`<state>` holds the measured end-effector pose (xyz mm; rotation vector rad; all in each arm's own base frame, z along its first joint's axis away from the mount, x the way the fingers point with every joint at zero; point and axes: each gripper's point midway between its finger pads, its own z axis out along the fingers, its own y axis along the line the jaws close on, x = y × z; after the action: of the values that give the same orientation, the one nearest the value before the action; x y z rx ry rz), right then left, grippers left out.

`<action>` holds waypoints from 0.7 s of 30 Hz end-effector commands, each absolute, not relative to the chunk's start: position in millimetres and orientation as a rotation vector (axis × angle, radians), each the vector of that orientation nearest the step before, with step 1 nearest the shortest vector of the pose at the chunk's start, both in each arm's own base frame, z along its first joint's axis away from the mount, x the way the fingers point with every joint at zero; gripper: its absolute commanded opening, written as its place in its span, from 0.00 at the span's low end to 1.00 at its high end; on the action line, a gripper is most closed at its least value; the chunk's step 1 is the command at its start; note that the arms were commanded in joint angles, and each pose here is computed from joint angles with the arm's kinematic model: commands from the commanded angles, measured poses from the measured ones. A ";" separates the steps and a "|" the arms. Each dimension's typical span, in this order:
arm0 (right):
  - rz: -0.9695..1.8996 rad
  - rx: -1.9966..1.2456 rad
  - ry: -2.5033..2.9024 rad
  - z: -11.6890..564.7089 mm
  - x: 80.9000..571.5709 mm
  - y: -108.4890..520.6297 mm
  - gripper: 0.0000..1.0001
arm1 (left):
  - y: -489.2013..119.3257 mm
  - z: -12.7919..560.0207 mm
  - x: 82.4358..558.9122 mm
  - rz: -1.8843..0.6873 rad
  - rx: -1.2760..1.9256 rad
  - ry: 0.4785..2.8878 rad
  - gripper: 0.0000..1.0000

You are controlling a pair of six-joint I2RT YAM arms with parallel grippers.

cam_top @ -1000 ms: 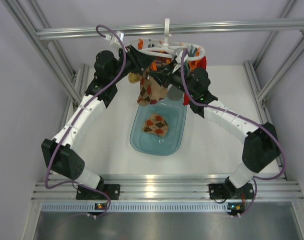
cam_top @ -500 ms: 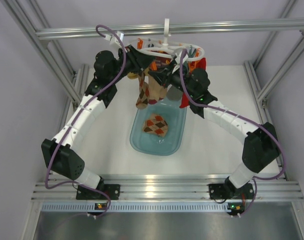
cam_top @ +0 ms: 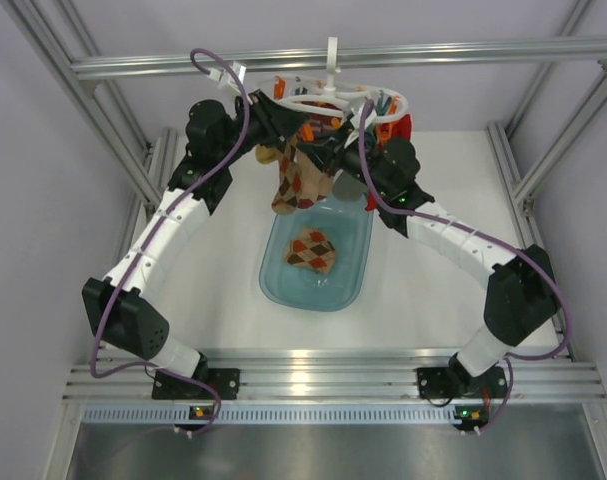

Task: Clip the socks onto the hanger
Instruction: Open the clamp at the hanger.

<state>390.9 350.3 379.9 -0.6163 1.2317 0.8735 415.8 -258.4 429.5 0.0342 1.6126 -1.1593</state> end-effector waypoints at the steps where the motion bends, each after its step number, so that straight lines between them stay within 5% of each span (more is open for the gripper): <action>1: 0.837 -0.552 1.076 437.5 383.3 326.7 0.00 | -238.1 445.1 426.9 -1.109 -0.019 1.572 0.21; 4: 0.830 -0.559 1.074 436.7 383.5 326.7 0.00 | -236.9 445.6 428.1 -1.109 -0.026 1.571 0.01; 6: 0.823 -0.571 1.088 434.2 383.7 326.7 0.03 | -237.3 444.9 428.6 -1.110 -0.026 1.574 0.00; 7: 0.827 -0.589 1.089 433.1 381.1 328.3 0.11 | -237.3 445.6 428.5 -1.110 -0.026 1.573 0.00; 8: 0.825 -0.595 1.097 430.5 379.9 327.9 0.33 | -237.7 445.6 428.5 -1.111 -0.022 1.573 0.00; 11: 0.847 -0.643 1.118 417.4 366.0 327.0 0.54 | -237.8 443.1 431.2 -1.109 -0.024 1.577 0.00; 14: 0.825 -0.643 1.122 409.7 360.8 320.5 0.62 | -238.7 440.5 431.3 -1.115 -0.019 1.581 0.00; 21: 0.806 -0.588 1.052 445.4 373.8 320.9 0.58 | -241.9 439.7 430.8 -1.128 -0.008 1.579 0.00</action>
<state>371.5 331.4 384.1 -0.6457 1.2067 0.8359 422.6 -252.1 428.7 0.0220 1.6134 -1.1532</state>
